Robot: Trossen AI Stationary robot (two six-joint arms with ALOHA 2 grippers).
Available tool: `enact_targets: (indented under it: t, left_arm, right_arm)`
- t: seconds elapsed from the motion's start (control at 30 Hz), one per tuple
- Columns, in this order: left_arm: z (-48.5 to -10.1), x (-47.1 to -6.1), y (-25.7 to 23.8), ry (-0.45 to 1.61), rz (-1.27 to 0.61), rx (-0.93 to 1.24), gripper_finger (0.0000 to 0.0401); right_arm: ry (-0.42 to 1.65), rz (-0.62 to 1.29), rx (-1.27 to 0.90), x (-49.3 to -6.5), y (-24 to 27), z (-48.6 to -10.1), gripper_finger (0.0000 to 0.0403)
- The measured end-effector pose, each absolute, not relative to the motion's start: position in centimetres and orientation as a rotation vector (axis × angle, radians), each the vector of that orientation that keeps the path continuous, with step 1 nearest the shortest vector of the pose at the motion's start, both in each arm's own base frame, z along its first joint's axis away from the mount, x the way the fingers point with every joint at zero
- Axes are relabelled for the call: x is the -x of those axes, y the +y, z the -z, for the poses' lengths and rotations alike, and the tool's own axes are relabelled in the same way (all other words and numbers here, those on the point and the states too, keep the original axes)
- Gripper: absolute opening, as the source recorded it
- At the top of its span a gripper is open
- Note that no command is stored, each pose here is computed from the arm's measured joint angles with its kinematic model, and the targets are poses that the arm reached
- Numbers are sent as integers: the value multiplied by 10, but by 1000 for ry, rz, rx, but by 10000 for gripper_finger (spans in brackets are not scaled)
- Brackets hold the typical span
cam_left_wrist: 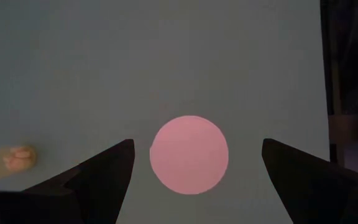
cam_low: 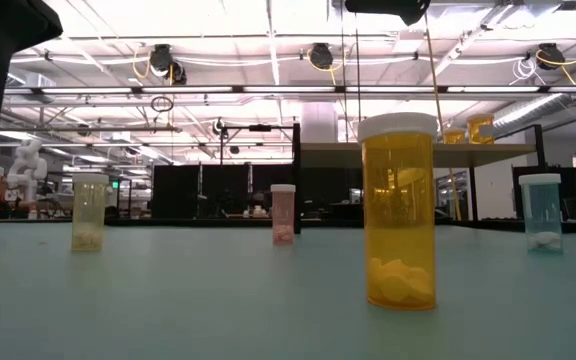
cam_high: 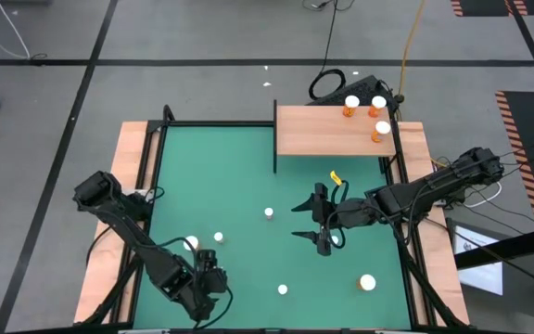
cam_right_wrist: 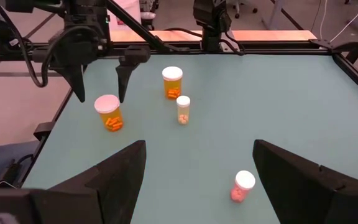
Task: Pick and place medicine bottles onto shelf by color
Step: Put the orange pill bottle on the shelf
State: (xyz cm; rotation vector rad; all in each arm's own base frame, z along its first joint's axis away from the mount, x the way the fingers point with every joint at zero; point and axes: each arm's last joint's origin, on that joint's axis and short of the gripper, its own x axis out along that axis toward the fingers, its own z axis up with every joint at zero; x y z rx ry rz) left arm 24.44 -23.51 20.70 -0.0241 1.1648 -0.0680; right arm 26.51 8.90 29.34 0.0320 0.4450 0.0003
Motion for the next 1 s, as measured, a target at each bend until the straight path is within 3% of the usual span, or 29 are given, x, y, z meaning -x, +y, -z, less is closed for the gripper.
enact_targets:
  t: [1.0]
  left_arm:
    - [-182,-239,-229,1138,36,38,356]
  right_arm:
    - [445,-1,-32,-265,89,-293,293]
